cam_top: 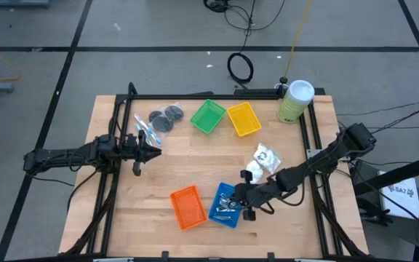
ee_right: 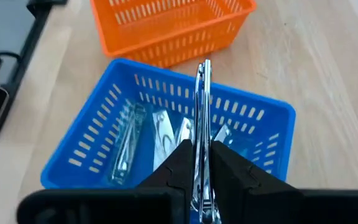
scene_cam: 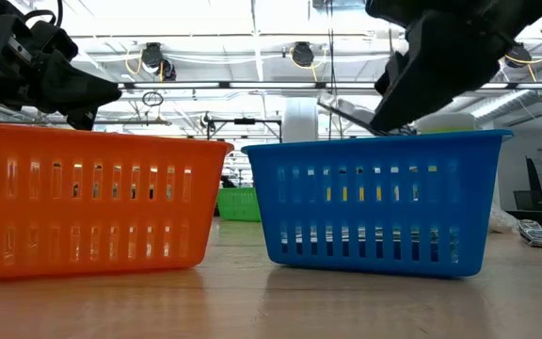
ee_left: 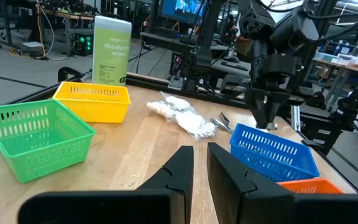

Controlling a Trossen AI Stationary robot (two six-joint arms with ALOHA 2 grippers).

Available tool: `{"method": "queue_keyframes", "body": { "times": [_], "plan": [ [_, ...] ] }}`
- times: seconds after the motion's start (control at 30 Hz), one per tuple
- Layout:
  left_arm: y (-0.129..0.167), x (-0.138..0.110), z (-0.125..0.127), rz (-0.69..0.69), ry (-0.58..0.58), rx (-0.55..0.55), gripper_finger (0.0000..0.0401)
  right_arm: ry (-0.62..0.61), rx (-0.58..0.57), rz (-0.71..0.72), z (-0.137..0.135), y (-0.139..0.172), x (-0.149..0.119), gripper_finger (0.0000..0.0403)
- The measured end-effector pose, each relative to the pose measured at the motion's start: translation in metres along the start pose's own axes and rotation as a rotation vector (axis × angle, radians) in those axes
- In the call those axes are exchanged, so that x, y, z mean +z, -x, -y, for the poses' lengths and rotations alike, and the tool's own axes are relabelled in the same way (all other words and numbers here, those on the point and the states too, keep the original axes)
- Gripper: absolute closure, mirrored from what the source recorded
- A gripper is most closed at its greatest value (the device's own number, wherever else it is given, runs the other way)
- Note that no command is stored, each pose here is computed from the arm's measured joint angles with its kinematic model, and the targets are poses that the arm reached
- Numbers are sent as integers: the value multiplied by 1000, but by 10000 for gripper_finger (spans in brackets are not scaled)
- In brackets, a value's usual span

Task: Pick & Place Travel size toiletries
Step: Put the silver nail cutter into the blue bin

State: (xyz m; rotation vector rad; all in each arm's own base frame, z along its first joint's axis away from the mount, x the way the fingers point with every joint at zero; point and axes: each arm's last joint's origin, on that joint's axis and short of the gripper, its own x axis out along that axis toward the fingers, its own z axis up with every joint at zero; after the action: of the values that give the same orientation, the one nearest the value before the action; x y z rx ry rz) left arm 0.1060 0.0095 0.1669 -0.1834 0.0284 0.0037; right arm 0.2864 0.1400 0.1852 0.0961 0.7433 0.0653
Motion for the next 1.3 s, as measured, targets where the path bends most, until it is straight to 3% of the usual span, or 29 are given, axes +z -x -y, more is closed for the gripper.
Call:
{"method": "queue_keyframes", "body": {
  "times": [0.5, 0.83, 1.07, 1.3],
  "plan": [
    [0, 0, 0, 0, 0, 0, 357, -15, -3, -3, 0, -3, -1, 337],
    [0, 0, 0, 0, 0, 0, 357, 19, -1, -5, 0, -2, -1, 335],
    [0, 0, 0, 0, 0, 0, 357, 95, 43, -41, -5, 30, 0, 336],
    [0, 0, 0, 0, 0, 0, 357, 28, 16, -188, -8, 65, -16, 341]
  ]
}}
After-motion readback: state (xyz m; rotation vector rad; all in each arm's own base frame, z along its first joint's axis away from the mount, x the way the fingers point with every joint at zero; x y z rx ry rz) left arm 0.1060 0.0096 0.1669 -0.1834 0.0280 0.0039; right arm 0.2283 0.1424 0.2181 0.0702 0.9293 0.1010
